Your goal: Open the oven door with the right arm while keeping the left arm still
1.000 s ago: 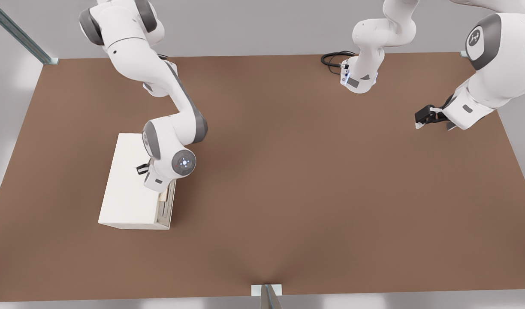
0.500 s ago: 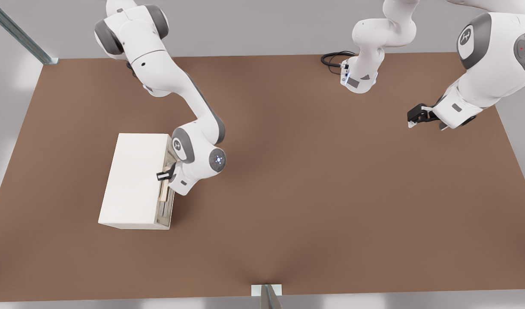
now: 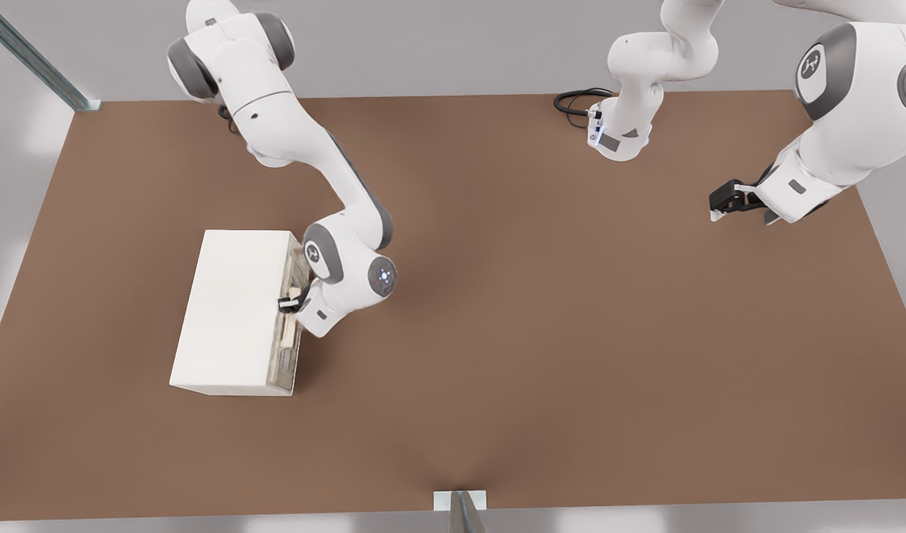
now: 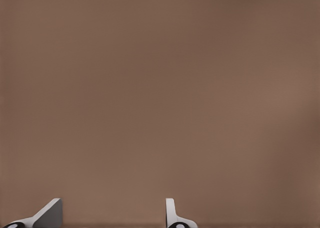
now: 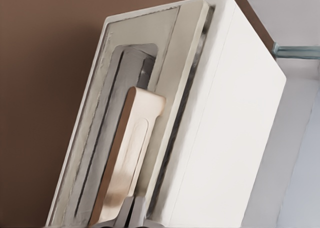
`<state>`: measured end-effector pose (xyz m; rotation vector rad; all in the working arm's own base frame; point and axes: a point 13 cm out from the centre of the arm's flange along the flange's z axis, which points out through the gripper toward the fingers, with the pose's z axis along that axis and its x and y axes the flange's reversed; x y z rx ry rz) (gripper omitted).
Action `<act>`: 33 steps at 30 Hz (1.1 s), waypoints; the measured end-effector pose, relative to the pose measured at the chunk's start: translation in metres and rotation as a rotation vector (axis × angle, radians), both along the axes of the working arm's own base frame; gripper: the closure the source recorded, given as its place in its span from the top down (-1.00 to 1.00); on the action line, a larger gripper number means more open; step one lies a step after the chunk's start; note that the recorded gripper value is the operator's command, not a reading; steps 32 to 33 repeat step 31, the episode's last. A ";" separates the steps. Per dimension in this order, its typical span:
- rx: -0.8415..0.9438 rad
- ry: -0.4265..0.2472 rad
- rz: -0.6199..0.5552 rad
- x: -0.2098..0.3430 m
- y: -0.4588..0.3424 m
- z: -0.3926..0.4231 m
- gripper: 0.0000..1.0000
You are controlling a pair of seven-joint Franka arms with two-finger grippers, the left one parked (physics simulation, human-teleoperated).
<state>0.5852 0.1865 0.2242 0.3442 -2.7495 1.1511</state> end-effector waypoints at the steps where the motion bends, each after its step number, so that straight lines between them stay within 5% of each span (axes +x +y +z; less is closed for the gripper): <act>1: 0.007 -0.011 0.000 0.001 0.006 0.003 -0.57; 6: 0.162 -0.097 -0.059 0.019 0.051 0.053 -0.57; 9: 0.384 -0.083 -0.289 0.044 0.001 0.084 -0.57; 10: 0.454 -0.064 -0.376 0.049 -0.030 0.091 0.99; 17: 0.661 -0.006 -0.542 0.019 -0.150 0.170 1.00; 23: 0.746 -0.007 -0.469 -0.054 -0.163 0.235 1.00; 33: 0.773 0.008 -0.390 -0.056 -0.164 0.231 1.00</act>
